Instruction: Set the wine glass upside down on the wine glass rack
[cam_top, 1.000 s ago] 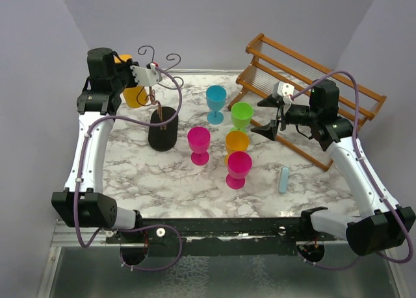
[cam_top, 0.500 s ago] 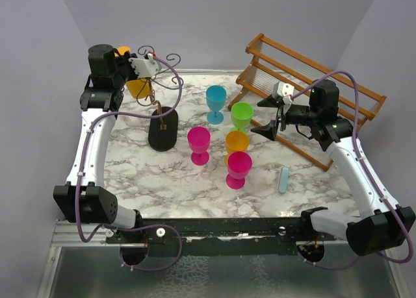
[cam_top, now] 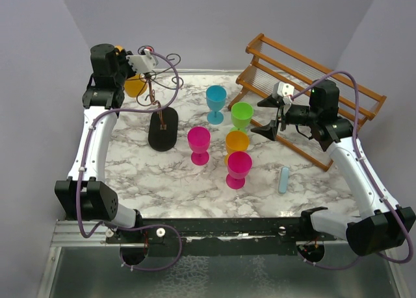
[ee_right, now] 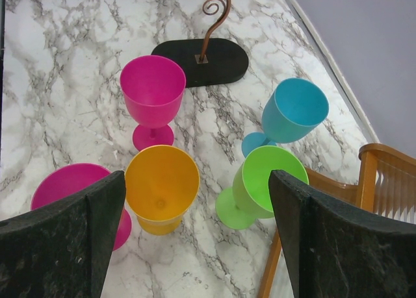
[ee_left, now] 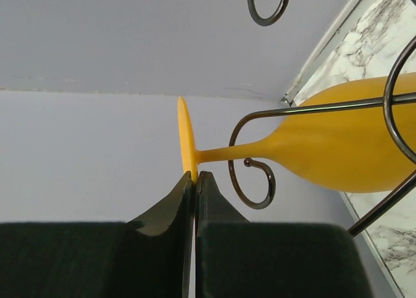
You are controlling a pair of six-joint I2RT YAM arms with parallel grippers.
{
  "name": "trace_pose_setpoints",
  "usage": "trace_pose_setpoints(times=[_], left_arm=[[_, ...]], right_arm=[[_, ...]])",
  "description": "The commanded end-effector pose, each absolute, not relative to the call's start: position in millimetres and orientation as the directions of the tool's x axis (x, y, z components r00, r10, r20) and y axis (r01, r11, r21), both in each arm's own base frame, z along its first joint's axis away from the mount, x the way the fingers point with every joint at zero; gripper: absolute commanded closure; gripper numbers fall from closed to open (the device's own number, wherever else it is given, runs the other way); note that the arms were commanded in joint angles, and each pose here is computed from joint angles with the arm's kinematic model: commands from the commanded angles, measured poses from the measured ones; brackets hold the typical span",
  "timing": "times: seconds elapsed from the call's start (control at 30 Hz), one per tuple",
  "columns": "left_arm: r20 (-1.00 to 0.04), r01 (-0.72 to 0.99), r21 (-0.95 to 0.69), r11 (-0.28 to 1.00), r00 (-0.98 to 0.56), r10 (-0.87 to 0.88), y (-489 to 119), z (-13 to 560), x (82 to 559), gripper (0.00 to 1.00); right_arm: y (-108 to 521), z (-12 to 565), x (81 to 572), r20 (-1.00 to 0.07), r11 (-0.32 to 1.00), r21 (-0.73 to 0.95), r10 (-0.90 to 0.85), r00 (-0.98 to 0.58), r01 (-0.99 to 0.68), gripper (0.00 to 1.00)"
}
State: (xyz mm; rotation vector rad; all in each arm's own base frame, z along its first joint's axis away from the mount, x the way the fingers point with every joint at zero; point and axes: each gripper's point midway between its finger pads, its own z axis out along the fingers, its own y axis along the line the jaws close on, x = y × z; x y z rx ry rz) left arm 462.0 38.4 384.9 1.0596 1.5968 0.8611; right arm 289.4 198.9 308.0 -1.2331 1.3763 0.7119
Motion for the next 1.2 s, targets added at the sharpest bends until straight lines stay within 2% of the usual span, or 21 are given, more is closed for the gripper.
trace_pose_setpoints(times=[0.0, 0.43, 1.17], left_arm=[[-0.355, 0.168, 0.91, 0.38, -0.161, 0.921, 46.8, 389.8, 463.3, 0.99], [-0.306, 0.214, 0.918, 0.334, -0.156, 0.939, 46.2, 381.2, 447.3, 0.98], [-0.306, 0.322, 0.891, 0.319, -0.091, 0.948, 30.2, 370.6, 433.3, 0.87]], right_arm=[[200.2, 317.5, 283.7, -0.947, 0.257, -0.259, -0.257, 0.192, -0.931, 0.09], [200.2, 316.5, 283.7, -0.947, 0.256, -0.259, -0.258, 0.193, -0.931, 0.09], [198.5, 311.6, 288.3, -0.944, 0.27, -0.263, -0.271, 0.189, -0.926, 0.09]])
